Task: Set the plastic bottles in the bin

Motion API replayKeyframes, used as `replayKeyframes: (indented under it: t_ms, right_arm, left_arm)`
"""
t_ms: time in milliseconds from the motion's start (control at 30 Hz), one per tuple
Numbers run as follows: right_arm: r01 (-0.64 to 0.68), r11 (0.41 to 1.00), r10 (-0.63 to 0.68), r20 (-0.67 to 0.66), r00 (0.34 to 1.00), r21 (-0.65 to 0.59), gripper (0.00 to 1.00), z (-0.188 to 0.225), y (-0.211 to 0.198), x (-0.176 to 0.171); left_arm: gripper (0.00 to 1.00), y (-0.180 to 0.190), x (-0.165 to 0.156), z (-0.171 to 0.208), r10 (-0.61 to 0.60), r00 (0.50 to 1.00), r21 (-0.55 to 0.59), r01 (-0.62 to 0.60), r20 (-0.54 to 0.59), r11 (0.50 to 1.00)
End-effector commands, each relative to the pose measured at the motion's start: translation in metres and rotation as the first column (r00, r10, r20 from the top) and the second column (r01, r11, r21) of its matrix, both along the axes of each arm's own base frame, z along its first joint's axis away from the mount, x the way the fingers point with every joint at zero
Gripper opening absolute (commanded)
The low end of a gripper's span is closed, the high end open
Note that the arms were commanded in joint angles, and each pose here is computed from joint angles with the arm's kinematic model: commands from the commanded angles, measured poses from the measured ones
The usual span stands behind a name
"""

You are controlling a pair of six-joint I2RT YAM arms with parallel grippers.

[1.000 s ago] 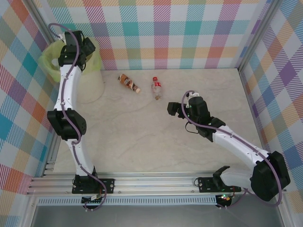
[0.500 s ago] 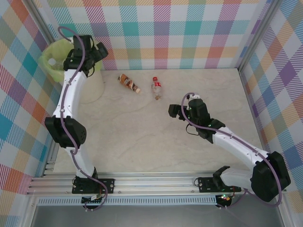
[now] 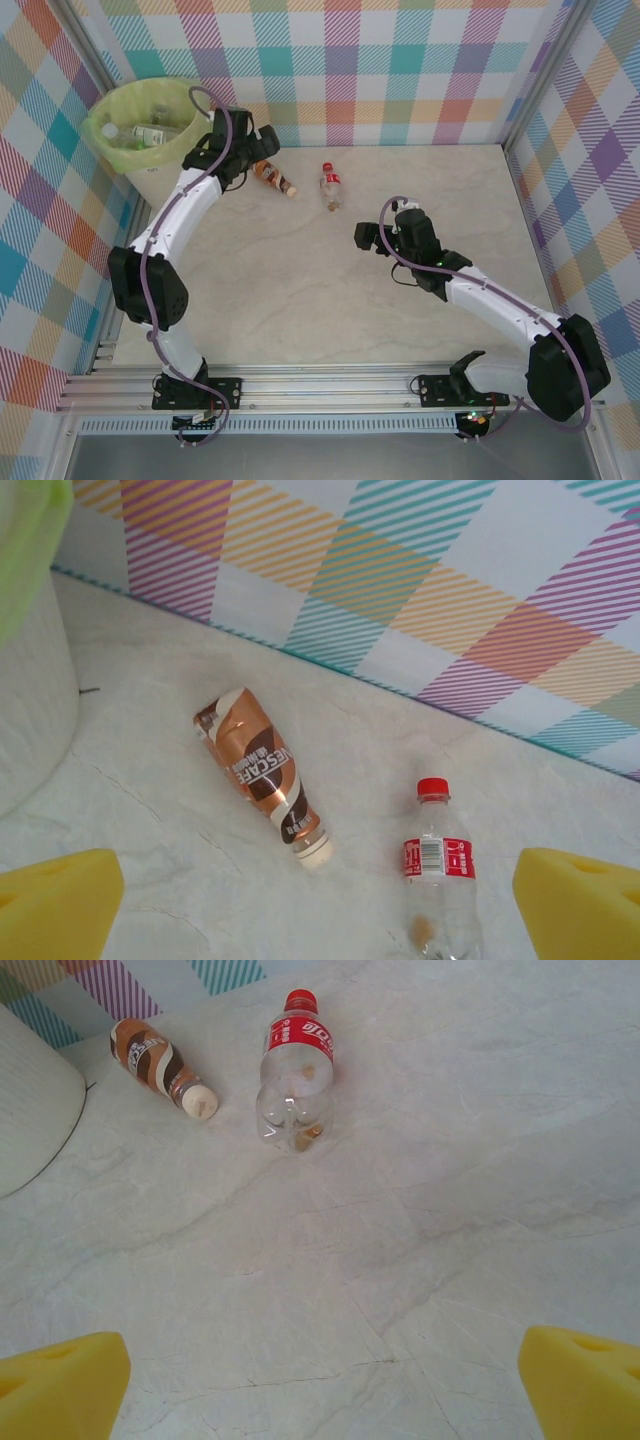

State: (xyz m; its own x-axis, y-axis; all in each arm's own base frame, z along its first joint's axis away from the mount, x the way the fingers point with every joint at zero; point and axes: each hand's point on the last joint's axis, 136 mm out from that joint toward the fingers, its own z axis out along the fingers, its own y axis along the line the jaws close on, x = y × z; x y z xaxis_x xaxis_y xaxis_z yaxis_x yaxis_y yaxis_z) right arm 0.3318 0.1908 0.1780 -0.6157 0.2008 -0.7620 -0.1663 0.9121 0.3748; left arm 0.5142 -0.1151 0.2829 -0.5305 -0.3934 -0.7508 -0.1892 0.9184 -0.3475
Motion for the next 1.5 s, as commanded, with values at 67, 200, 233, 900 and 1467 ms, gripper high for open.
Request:
replayKeyframes:
  t_ms: [67,200,233,900,1467]
  right_arm:
    - [-0.014,1.0,0.014,0.035,0.999,0.004,1.0,0.015,0.002,0.005]
    - [-0.012,1.0,0.012,0.036,0.999,-0.005,1.0,0.017,0.0,0.003]
    - [-0.01,1.0,0.01,0.034,0.999,-0.01,1.0,0.016,-0.001,0.002]
    - [0.07,0.995,-0.066,0.065,0.996,-0.064,1.0,0.021,-0.037,-0.023]
    - [0.079,0.994,-0.073,0.073,0.995,-0.078,1.0,0.021,-0.04,-0.022]
  left_arm:
    - [1.0,-0.022,0.015,-0.047,-0.008,0.997,-0.094,0.001,-0.072,0.996]
    - [1.0,-0.032,0.026,-0.079,-0.001,0.991,-0.141,-0.018,-0.133,0.99]
    - [1.0,-0.032,0.029,-0.088,0.016,0.988,-0.143,-0.038,-0.153,0.989]
    - [0.98,-0.03,0.091,-0.221,0.231,0.907,0.108,-0.206,-0.353,0.973]
    - [0.73,-0.048,0.099,-0.246,0.108,0.919,0.169,-0.046,-0.378,0.985]
